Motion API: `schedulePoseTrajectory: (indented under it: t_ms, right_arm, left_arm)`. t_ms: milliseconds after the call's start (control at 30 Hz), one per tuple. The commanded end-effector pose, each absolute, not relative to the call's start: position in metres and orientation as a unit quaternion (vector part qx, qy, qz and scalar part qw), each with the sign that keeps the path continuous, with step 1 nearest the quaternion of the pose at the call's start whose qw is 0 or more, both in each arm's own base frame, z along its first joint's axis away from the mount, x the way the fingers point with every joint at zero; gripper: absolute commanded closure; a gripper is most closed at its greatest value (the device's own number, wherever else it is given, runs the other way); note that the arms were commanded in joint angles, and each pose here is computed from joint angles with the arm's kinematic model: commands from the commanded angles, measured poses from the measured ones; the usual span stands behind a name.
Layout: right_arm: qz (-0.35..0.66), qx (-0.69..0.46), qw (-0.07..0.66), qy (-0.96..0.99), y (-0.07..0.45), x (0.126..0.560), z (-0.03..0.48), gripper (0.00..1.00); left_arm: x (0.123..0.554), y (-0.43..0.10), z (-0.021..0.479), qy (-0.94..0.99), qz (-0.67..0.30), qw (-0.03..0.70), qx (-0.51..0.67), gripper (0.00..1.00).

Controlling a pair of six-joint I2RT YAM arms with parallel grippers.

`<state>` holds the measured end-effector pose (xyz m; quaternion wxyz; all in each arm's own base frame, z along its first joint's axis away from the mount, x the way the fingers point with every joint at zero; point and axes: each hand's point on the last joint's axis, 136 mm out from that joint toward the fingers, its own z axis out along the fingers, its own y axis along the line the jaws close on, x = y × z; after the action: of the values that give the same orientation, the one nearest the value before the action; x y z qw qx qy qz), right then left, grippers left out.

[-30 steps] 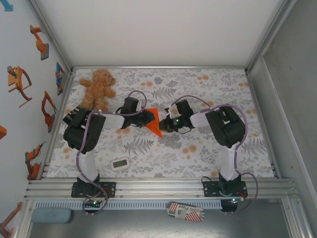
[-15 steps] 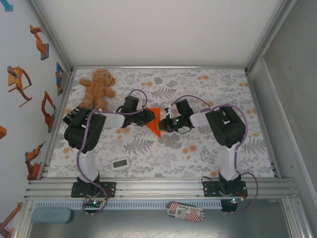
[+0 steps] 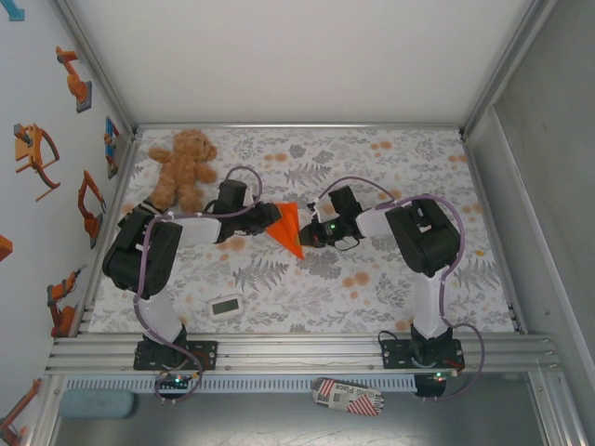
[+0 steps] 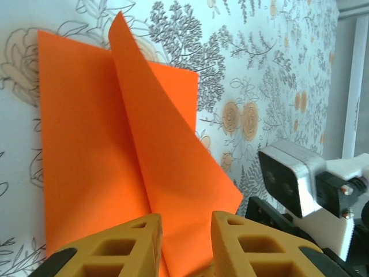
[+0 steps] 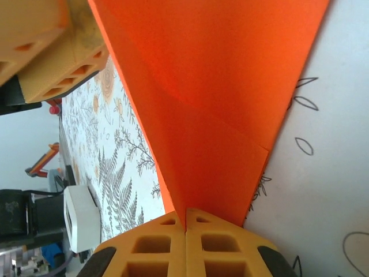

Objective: Fold a paper plane with a square sheet of paper (pick it up from the middle)

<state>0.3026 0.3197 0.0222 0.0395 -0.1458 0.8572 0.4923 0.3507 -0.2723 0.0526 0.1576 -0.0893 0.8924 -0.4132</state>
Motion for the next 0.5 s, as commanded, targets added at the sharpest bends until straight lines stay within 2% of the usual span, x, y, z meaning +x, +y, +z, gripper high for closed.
schedulePoseTrajectory:
  t_ms: [0, 467]
  right_arm:
    - [0.434, -0.118, -0.008, 0.893, 0.291, 0.287, -0.02, 0.97]
    - [0.455, -0.106, -0.008, 0.884, 0.295, 0.289, -0.01, 0.99]
  left_arm:
    - [0.344, -0.272, 0.04, 0.897, -0.406, 0.141, -0.099, 0.76]
    - [0.318, -0.256, -0.002, 0.93, -0.332, 0.085, -0.132, 0.82]
